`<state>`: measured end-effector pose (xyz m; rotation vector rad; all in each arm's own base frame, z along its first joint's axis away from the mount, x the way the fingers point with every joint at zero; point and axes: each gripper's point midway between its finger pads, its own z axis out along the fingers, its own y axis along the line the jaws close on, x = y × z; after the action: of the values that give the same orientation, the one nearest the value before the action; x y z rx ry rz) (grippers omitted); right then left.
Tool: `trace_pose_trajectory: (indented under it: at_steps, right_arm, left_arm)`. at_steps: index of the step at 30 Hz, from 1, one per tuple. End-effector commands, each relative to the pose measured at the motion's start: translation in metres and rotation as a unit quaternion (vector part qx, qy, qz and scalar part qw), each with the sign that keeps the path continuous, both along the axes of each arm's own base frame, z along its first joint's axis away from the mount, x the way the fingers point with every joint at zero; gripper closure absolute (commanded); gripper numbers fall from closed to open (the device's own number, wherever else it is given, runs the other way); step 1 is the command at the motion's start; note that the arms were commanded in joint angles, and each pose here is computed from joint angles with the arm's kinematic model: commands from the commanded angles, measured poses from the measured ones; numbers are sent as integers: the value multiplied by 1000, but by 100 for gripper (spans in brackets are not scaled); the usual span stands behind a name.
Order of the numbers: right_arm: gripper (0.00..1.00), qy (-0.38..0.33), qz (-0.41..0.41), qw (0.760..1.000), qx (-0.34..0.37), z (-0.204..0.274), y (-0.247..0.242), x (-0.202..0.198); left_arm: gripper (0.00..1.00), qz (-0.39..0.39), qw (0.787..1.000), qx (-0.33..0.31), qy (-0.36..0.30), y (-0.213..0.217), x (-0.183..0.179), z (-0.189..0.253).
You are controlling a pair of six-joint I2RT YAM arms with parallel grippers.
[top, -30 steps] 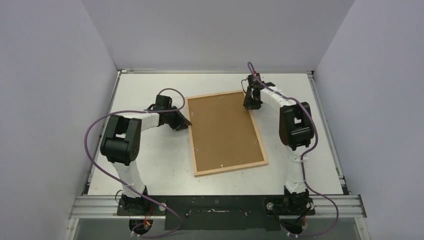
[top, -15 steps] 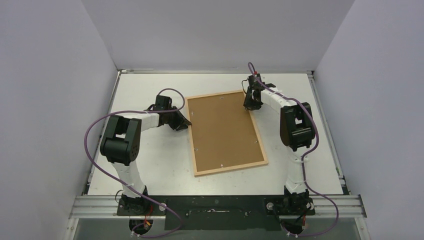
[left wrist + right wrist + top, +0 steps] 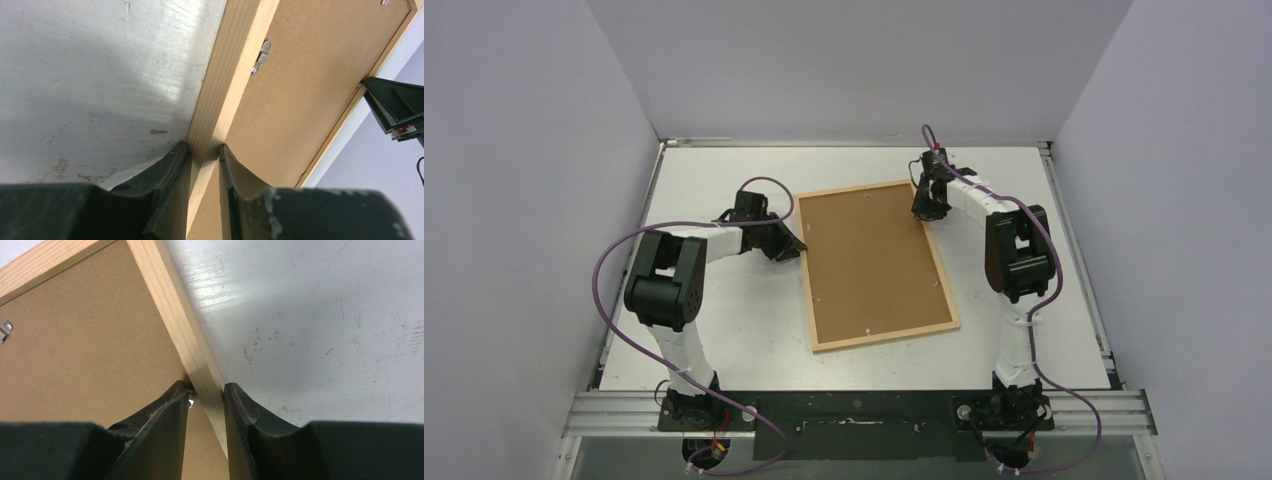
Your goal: Put the photo into the frame
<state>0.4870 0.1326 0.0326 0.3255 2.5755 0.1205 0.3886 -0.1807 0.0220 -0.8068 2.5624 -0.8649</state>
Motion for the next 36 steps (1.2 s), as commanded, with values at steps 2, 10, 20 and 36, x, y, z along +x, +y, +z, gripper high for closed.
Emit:
trace_pose_trajectory:
  at_steps: [2, 10, 20, 36]
  right_arm:
    - [82, -5, -1, 1000, 16, 12, 6, -3]
    - [35, -60, -5, 998, 19, 58, -2, 20]
    - [34, -103, 42, 990, 88, 99, 17, 19]
    - [56, -86, 159, 950, 255, 99, 181, -34]
  left_arm:
    - [100, -2, 999, 17, 44, 6, -24, -14]
    - [100, -52, 996, 53, 40, 15, -32, -10]
    - [84, -153, 988, 14, 1, 2, -62, 7]
    - [36, -66, 991, -27, -109, 60, 34, 71]
